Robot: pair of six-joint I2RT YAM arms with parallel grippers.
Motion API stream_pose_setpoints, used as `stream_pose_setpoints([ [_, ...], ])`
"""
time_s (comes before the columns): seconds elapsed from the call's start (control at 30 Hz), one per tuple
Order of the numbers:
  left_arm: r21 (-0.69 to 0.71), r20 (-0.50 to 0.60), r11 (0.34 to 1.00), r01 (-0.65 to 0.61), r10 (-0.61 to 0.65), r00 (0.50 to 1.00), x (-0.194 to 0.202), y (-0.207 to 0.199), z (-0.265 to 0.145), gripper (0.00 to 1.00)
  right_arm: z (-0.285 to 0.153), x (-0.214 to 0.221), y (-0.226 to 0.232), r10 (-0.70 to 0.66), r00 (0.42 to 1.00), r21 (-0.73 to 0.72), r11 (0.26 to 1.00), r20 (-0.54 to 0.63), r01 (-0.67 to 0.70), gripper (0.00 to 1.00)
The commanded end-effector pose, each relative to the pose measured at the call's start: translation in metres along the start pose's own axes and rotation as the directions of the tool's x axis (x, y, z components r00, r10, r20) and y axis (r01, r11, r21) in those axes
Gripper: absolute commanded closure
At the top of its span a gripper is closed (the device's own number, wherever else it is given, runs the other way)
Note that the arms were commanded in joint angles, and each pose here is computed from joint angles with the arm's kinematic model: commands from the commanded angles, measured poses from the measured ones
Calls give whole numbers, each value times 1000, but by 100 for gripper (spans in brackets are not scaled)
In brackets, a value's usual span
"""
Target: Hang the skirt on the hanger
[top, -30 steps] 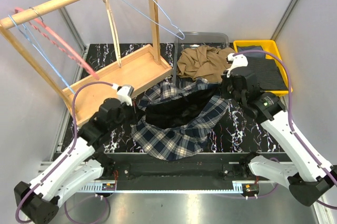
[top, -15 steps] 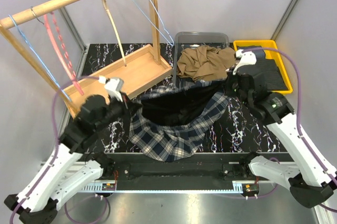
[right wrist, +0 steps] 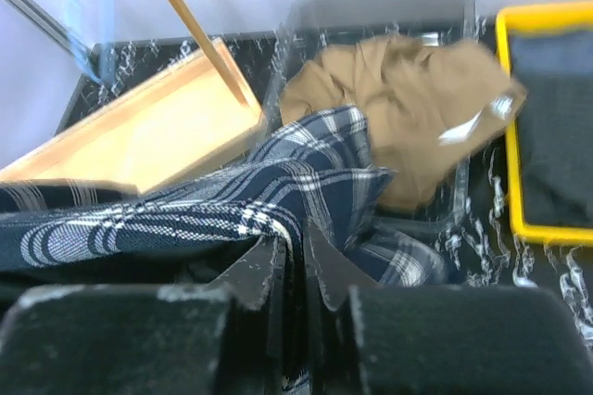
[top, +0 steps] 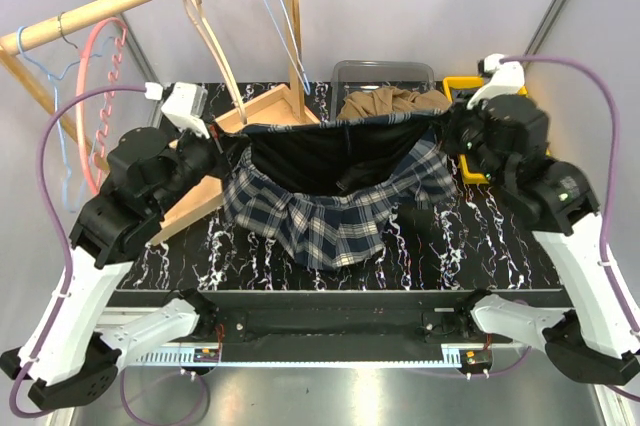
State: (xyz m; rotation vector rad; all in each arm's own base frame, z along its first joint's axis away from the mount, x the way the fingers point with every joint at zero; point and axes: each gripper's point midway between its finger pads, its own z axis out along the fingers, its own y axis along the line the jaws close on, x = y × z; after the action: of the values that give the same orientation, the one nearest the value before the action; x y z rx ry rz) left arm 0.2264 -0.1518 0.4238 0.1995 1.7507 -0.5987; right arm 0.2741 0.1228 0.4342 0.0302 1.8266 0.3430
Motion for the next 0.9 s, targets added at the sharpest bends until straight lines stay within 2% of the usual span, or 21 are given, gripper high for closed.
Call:
stream_pose_setpoints([
  [0.0,-99,16,995,-26,28,999,0,21,-3,100,7,89,-45,18,977,176,984,-213,20,84],
  [0.03,-83,0,996,-28,28,1000,7,19,0,100,6,105,-45,34,970,167,986,-240,6,83],
  [0.07,-80,-34,996,-30,28,999,22,21,6,100,12,144,-50,48,945,181,983,-325,12,83],
  [0.13,-70,-66,997,-33,29,997,36,22,11,100,15,178,-43,74,915,130,991,-397,-24,82],
  [0.17,-71,-82,997,-33,27,996,43,24,15,100,16,211,-47,77,882,132,991,-465,-17,82],
  [0.2,-64,-122,997,-33,25,992,58,24,22,100,16,225,-41,78,863,94,995,-500,-36,80],
  [0.3,-29,-182,1000,-10,4,983,78,19,34,100,20,244,-32,52,855,13,999,-516,-53,61],
  [0.33,-30,-209,1000,-3,-3,978,85,19,41,100,22,239,-28,42,869,-14,998,-494,-56,42],
  [0.4,-39,-229,999,2,-11,973,92,21,49,100,23,225,-19,2,887,-79,996,-461,-44,30],
  [0.47,-57,-257,998,8,-23,966,99,23,58,100,24,196,-9,-28,924,-136,990,-382,-26,20],
  [0.57,-79,-282,997,15,-37,959,105,25,67,100,24,166,14,-78,953,-264,964,-291,-2,15],
  [0.73,-102,-322,995,21,-53,945,121,30,73,100,38,123,45,-128,978,-383,922,-167,55,14],
  [0.87,-110,-368,994,10,-50,929,142,33,73,100,44,67,85,-127,992,-514,852,-9,104,14],
])
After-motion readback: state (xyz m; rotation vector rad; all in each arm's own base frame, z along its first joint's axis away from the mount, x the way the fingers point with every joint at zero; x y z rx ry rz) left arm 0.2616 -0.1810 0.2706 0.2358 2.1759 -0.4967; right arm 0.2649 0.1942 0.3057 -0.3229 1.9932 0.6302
